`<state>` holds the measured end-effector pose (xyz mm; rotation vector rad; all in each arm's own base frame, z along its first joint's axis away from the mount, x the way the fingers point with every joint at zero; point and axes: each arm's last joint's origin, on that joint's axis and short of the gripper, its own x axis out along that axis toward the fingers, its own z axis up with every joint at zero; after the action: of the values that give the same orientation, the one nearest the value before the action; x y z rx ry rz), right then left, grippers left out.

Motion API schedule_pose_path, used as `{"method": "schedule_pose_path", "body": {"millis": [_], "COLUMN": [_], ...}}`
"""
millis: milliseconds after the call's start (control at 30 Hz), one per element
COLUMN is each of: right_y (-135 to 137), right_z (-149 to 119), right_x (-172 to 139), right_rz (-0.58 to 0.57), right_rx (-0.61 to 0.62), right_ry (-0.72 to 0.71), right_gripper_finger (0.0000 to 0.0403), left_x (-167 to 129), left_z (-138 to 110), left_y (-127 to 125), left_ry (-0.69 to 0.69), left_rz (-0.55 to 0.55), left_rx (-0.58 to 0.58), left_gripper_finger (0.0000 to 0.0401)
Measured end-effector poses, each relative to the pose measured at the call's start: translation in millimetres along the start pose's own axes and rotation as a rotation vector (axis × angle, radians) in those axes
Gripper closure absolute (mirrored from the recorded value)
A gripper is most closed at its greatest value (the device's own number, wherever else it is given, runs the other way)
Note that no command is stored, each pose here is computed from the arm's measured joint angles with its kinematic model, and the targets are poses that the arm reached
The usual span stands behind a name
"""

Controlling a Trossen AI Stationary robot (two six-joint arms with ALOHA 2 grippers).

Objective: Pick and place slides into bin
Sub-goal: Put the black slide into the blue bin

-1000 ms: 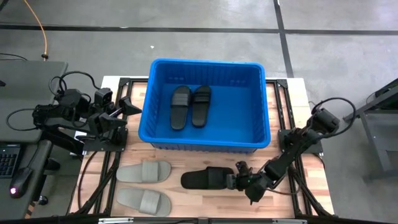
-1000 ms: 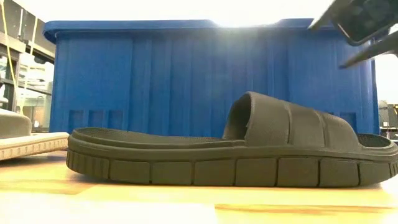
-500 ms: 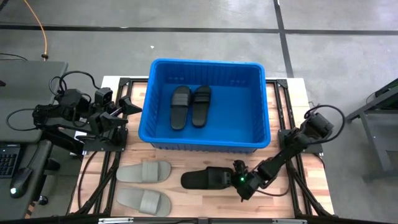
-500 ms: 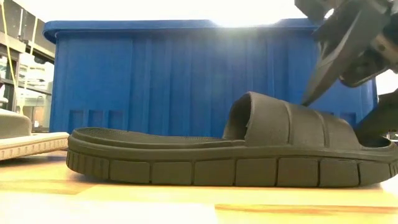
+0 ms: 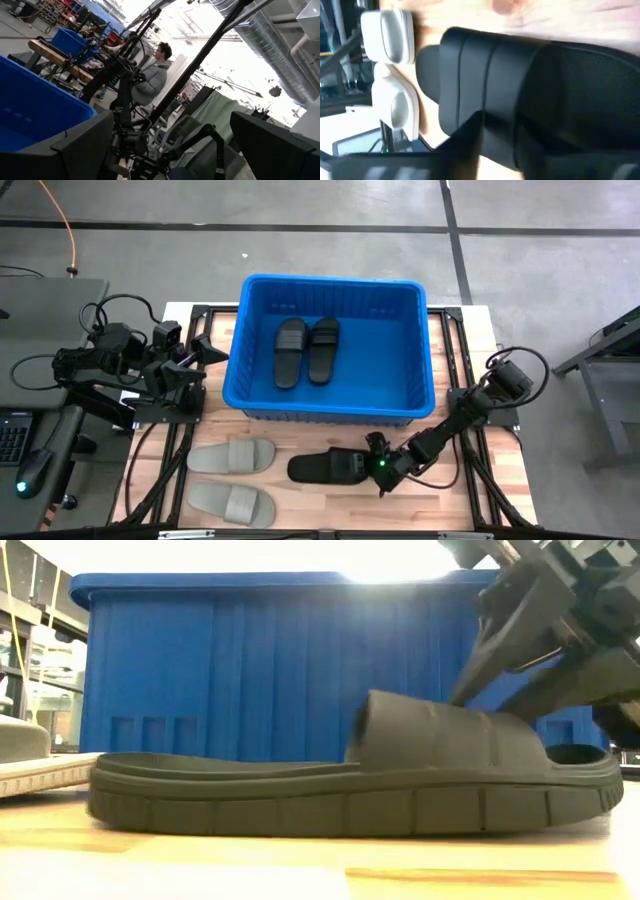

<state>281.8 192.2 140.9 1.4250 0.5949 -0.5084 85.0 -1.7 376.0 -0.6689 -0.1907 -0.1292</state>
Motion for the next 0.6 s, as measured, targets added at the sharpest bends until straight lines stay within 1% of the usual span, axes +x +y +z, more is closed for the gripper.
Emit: {"method": "schedule_pose_path", "body": {"millis": [33, 67, 100, 233, 300, 467, 600], "right_y": [1, 1, 2, 3, 3, 10, 6], "right_z": [1, 3, 4, 5, 2, -16, -35], "right_x": [1, 2, 2, 2, 1, -8, -18], "right_rz": [-0.006, -0.01, -0.012, -0.008, 0.012, 0.152, 0.188], "right_rx": [-0.003, -0.008, -0.009, -0.006, 0.016, -0.014, 0.009], "right_ry": [0.019, 0.025, 0.028, 0.025, 0.018, 0.041, 0.07], "right_gripper_finger": [0.0363, 0.0382, 0.0388, 0.0398, 0.04, 0.0402, 0.0402], "left_x": [0, 0, 0, 0, 0, 0, 0], "left_z": [0, 0, 0, 0, 0, 0, 0], "left_y": [0, 0, 0, 1, 1, 1, 1], "left_ry": [-0.002, -0.004, -0.008, -0.014, -0.014, -0.015, -0.014], "left_rz": [0.003, 0.007, 0.012, 0.019, 0.019, 0.018, 0.018], "left_rx": [0.0, 0.0, 0.0, 0.0, 0.0, 0.0, 0.0], "left_gripper_finger": [0.0009, 0.0009, 0.0009, 0.0009, 0.0009, 0.0009, 0.0009]}}
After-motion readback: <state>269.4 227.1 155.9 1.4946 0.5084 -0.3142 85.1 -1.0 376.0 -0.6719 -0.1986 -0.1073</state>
